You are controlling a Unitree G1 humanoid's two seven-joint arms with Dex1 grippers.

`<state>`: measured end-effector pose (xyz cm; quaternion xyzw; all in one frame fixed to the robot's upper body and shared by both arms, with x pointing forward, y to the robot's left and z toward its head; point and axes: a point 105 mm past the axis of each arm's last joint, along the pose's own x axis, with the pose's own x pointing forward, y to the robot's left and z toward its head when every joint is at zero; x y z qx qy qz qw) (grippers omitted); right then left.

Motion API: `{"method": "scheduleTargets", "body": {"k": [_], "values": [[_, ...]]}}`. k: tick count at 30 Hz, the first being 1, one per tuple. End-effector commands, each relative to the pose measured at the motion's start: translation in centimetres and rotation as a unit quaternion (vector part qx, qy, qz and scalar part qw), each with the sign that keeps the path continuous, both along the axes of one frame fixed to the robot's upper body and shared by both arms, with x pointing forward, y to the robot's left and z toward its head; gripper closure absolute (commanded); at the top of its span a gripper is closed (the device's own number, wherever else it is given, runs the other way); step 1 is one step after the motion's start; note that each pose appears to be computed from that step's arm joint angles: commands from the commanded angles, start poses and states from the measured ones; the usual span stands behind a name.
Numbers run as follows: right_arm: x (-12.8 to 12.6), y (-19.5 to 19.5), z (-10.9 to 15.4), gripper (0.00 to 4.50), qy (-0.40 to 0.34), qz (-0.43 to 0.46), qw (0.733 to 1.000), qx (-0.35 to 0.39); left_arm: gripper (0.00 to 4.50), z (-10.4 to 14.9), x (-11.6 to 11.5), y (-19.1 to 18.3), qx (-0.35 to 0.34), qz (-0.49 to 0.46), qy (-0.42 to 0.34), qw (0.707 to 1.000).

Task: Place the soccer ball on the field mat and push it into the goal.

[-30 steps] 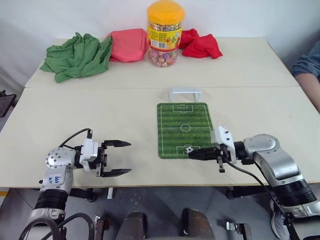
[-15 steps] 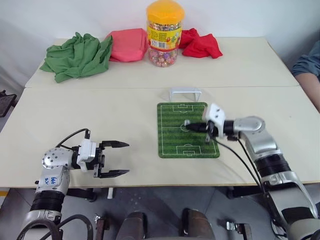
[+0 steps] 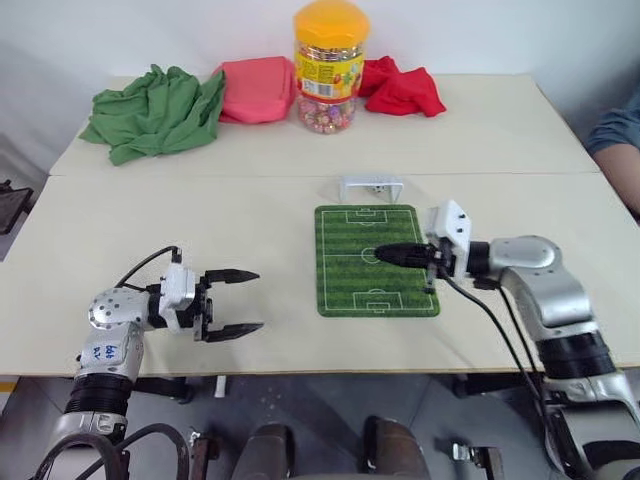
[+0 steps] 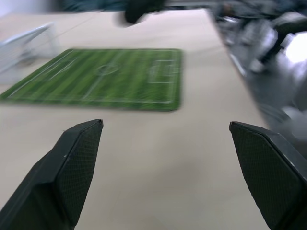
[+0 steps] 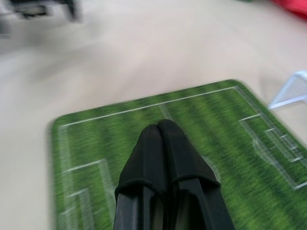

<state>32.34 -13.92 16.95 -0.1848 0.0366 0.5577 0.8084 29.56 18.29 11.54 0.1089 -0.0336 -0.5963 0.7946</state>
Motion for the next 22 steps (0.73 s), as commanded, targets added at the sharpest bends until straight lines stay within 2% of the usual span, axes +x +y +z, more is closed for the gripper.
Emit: {"method": "scheduleTargets", "body": {"k": [1, 4, 8, 13, 22], "values": [[-1.9, -2.0, 0.0, 4.06, 0.028, 0.016, 0.999, -0.016, 0.0, -0.3, 1.2, 0.5, 0.017, 0.057, 0.019, 0.998], [-2.8, -4.9, -1.3, 3.23, 0.047, 0.003, 0.998, -0.05, 0.0, 0.6, 1.1, 0.6, -0.009, 0.062, -0.003, 0.998], [-3.0, -7.7, -1.7, 1.85, 0.046, -0.014, 0.997, -0.059, 0.0, 0.7, 0.4, 0.9, -0.013, 0.04, -0.012, 0.999], [-3.2, -12.5, -2.1, 0.09, 0.035, -0.057, 0.995, -0.069, 0.0, 0.6, 0.1, 2.8, -0.001, 0.058, -0.01, 0.998], [-2.6, -17.7, -2.2, 0.03, 0.007, -0.163, 0.984, -0.064, 0.0, 1.4, 0.0, 5.3, 0.005, 0.08, -0.005, 0.997]]}}
